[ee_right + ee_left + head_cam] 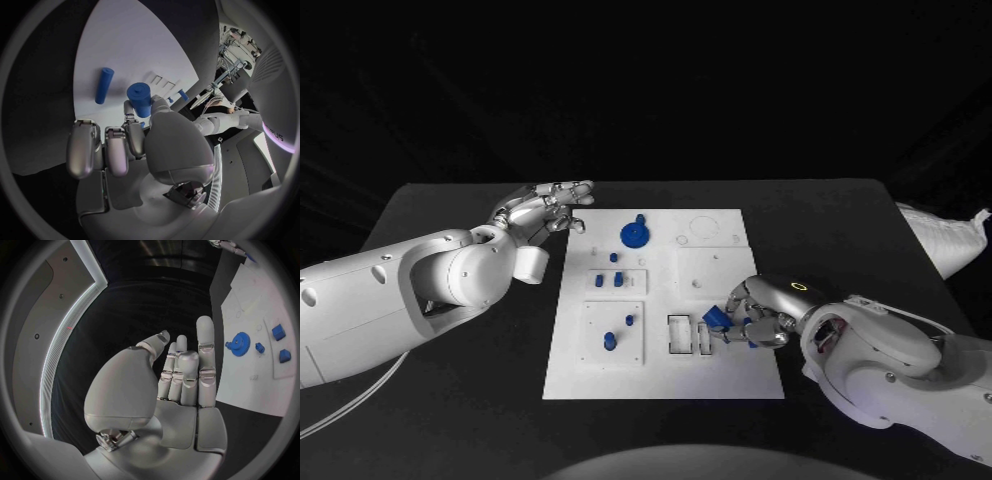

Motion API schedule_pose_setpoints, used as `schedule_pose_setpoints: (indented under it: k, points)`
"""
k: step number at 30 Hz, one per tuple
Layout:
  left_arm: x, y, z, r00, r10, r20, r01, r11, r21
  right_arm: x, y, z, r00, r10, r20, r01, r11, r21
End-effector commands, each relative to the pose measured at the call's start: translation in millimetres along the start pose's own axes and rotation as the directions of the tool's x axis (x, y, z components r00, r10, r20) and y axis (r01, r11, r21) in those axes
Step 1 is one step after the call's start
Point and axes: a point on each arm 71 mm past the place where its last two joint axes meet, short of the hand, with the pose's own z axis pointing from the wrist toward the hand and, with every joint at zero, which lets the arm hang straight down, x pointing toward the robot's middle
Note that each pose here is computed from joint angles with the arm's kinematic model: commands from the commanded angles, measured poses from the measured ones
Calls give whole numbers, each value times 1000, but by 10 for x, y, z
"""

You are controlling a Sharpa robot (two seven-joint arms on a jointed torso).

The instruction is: Assemble the parts on the task board

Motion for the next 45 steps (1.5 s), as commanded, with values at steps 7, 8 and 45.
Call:
schedule_pose_setpoints:
  k: [7,8,45]
  points:
    - [39,-1,8,1000,-2,-27,2,1000,5,-80,59,-28,986,164,10,-165,986,8]
    - [39,-1,8,1000,-2,-27,2,1000,5,-72,63,-21,986,168,-2,-168,986,11]
    - [51,-2,5,999,-4,-32,4,1000,6,152,324,211,973,159,-166,-155,987,35]
